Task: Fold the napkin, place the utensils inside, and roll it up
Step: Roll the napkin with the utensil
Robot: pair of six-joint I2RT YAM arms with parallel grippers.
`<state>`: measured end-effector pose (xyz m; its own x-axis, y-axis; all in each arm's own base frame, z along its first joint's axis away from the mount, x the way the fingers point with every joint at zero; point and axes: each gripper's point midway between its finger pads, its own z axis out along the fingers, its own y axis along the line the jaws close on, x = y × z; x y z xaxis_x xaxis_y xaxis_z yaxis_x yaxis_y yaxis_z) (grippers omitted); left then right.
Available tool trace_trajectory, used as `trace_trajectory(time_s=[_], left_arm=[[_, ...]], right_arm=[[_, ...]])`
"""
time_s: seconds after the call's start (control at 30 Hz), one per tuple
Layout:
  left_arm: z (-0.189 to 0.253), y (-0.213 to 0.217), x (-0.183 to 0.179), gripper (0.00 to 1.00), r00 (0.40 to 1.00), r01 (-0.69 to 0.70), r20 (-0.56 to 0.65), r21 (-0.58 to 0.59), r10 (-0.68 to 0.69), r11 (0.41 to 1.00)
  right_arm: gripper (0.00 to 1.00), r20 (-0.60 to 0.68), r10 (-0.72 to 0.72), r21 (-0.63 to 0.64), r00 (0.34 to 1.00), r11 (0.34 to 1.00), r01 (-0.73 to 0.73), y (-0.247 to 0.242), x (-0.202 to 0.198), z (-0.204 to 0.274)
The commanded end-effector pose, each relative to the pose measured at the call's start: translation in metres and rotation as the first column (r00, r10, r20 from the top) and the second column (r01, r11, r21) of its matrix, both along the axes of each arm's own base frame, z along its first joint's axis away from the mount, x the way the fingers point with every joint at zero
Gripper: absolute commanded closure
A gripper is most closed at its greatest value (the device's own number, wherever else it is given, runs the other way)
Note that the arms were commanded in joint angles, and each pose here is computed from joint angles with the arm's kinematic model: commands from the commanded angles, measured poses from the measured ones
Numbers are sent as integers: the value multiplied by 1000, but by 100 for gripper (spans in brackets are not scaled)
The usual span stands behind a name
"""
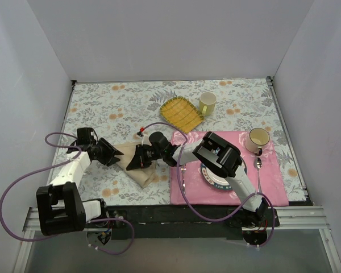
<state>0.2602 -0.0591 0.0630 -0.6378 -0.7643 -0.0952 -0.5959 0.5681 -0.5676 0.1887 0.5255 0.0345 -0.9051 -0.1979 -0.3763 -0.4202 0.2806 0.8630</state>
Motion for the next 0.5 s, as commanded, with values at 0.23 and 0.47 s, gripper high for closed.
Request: trace_trajectory(time_s=[0.23, 0.47], left_arm=[[7, -10, 15, 70, 996, -10, 91, -59, 15, 998], [-28, -1, 9, 71, 998, -38, 42, -9, 38, 999]], right_arm=[[97, -73, 28, -183, 997, 982, -41, -22, -25, -47], [85, -57, 33, -178, 998, 983, -43, -20, -25, -36]])
